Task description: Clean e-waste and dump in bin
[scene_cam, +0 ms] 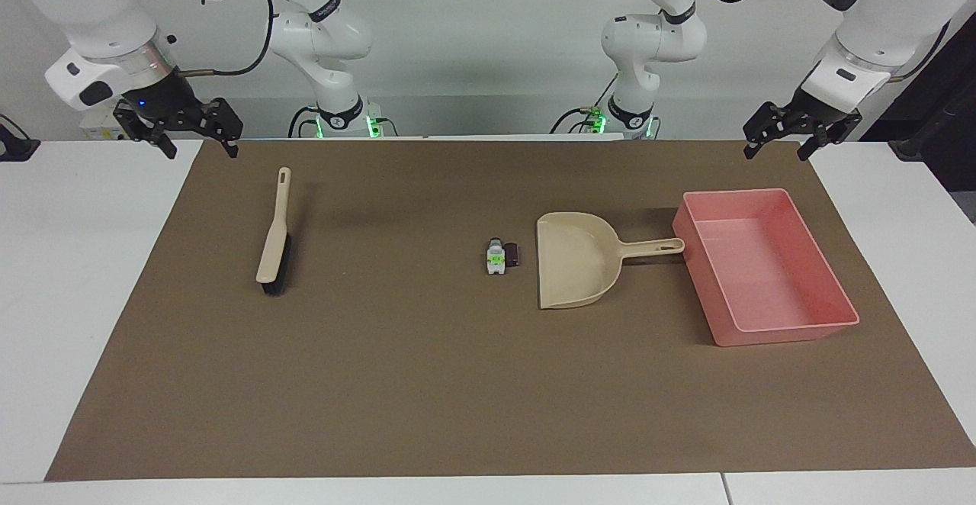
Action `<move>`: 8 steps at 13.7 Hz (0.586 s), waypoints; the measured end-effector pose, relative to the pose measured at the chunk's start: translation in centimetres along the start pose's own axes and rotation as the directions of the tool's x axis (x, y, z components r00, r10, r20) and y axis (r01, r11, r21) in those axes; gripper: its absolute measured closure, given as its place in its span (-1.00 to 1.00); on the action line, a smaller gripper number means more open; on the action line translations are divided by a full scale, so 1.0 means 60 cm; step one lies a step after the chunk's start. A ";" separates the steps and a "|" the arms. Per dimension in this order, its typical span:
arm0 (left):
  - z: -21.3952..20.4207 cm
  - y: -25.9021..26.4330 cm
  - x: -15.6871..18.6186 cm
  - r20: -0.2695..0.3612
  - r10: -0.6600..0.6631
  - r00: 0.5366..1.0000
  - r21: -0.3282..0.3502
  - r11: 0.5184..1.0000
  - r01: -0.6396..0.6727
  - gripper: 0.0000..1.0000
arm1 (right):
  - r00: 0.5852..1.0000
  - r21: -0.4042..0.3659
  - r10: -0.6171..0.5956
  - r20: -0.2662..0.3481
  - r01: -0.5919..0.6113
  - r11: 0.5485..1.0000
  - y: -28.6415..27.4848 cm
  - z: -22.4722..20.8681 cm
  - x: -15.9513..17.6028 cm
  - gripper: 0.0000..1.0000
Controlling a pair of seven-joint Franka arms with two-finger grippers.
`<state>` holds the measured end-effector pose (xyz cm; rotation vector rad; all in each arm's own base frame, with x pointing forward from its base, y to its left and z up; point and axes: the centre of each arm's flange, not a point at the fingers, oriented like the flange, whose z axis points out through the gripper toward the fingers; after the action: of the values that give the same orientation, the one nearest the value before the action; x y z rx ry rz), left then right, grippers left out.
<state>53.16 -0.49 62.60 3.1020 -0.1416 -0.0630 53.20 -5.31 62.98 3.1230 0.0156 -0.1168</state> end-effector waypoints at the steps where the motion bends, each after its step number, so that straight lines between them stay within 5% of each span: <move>1: -0.001 0.000 0.001 -0.004 -0.003 1.000 0.000 1.000 0.003 -0.99 | 1.000 0.000 0.000 0.000 0.000 1.000 0.000 0.000 0.000 -0.99; 8: 0.000 0.003 0.001 -0.003 -0.005 1.000 0.002 1.000 0.005 -1.00 | 1.000 0.000 0.000 0.000 0.000 1.000 0.000 0.000 0.000 -0.99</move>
<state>53.20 -0.65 62.61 3.1042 -0.1337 -0.0584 53.20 -5.30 62.98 3.1231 0.0158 -0.1168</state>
